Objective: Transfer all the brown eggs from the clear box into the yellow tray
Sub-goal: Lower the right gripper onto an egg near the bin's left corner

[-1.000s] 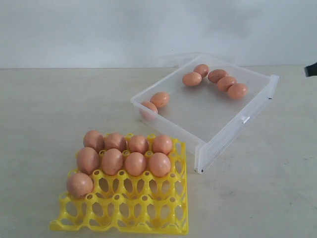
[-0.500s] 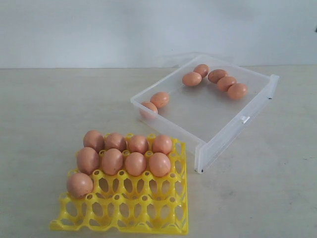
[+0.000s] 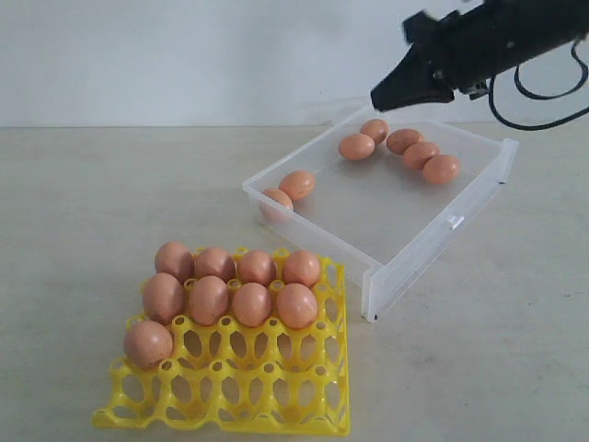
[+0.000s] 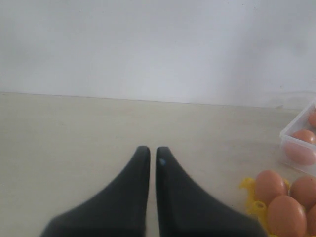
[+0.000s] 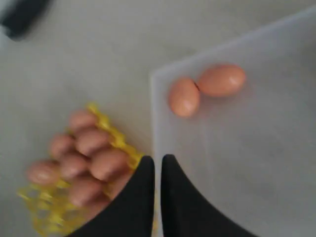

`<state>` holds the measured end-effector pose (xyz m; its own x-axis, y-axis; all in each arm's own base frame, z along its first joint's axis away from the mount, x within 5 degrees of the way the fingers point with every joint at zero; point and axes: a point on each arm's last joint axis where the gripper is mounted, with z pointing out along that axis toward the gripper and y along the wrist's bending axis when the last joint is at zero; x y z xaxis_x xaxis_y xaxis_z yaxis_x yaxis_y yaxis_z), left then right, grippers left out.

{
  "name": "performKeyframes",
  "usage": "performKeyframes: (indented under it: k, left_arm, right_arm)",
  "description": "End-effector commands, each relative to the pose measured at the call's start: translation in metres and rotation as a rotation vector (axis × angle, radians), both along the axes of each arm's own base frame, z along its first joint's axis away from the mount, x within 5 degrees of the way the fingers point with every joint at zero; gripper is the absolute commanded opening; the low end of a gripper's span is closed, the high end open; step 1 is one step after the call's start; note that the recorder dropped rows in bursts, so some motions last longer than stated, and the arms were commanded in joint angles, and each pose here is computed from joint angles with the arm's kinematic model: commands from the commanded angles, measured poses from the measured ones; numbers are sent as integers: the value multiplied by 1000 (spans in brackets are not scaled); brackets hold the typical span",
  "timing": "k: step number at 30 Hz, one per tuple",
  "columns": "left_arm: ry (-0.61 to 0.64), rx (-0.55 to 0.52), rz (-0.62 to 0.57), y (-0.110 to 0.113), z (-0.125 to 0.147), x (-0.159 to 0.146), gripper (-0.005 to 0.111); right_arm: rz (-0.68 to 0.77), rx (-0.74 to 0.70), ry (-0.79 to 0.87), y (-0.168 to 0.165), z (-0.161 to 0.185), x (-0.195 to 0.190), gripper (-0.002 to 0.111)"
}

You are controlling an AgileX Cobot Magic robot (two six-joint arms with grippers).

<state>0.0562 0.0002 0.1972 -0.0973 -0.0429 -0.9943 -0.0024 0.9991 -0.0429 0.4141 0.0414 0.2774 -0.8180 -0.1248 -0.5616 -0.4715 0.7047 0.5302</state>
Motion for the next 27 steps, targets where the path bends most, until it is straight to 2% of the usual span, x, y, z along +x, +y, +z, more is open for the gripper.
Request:
performKeyframes:
  k: [1, 4, 8, 13, 15, 20, 24, 27]
  left_arm:
    - [-5, 0, 5, 0, 0, 0, 4]
    - [-5, 0, 5, 0, 0, 0, 4]
    - [-5, 0, 5, 0, 0, 0, 4]
    - [-5, 0, 5, 0, 0, 0, 4]
    - [-5, 0, 5, 0, 0, 0, 4]
    - [-5, 0, 5, 0, 0, 0, 4]
    - [-5, 0, 5, 0, 0, 0, 4]
    - [-5, 0, 5, 0, 0, 0, 4]
  right_arm:
    - [-20, -535, -12, 25, 19, 2, 0]
    - [-134, -671, -51, 40, 39, 5, 0]
    - [-125, -636, -10, 58, 40, 13, 0]
    - [54, -479, 29, 85, 0, 40, 0]
    - [152, -437, -45, 93, -17, 50, 0]
    - [380, -460, -180, 101, -54, 63, 0]
    - [424, -495, -186, 100, -74, 68, 1]
    - [412, -475, -186, 104, -83, 71, 15]
